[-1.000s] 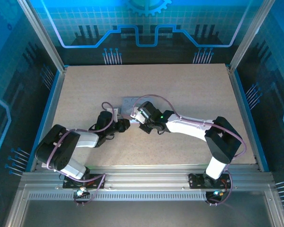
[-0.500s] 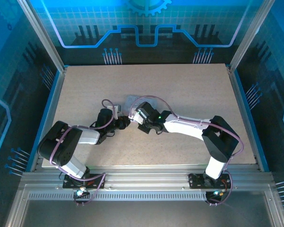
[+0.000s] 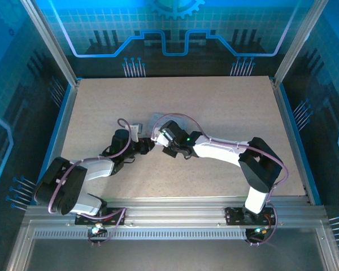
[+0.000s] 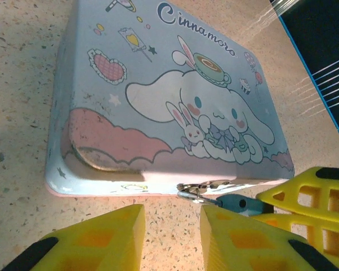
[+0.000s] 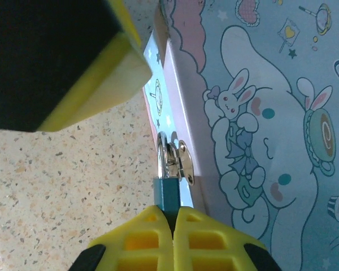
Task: Unlock the padlock with the key
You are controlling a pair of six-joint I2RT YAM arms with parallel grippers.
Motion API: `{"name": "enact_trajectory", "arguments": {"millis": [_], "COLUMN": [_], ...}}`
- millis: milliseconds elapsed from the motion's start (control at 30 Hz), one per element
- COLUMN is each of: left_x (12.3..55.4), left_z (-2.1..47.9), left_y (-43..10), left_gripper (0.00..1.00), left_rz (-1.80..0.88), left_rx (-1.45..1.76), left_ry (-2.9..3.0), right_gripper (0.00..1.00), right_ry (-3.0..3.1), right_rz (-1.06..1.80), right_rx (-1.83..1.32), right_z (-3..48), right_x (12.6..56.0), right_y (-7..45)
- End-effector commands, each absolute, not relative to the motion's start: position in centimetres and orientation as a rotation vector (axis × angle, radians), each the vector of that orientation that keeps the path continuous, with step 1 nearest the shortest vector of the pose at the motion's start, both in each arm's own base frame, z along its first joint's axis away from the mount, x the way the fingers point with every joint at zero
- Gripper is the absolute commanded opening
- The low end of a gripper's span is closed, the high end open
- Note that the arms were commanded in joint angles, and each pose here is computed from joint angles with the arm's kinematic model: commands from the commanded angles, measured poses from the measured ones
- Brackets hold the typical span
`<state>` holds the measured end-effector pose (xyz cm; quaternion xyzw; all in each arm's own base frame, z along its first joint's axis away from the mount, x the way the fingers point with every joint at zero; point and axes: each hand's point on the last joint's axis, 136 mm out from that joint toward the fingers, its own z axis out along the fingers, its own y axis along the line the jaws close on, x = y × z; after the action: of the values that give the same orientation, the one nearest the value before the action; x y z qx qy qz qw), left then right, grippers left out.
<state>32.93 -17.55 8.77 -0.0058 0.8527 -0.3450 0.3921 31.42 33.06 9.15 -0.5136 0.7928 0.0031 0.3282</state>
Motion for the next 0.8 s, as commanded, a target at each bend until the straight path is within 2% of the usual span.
{"name": "enact_trajectory", "arguments": {"millis": [0,767], "left_x": [32.3,32.4], "left_z": [7.8,6.8], "left_y": [-16.4,-15.6], "left_gripper": [0.32,0.33], "left_rz": [-0.832,-0.853], "left_rx": [-0.017,-0.087], "left_ry": [2.197,2.204], "right_gripper": [0.0,0.0], "right_ry": [2.047,2.031], "right_rz": [0.009,0.013], "right_rx": [-1.339,-1.249], "right_z": [9.9,11.1], "right_x": [31.9,32.7], "right_y": [34.1,34.3]}}
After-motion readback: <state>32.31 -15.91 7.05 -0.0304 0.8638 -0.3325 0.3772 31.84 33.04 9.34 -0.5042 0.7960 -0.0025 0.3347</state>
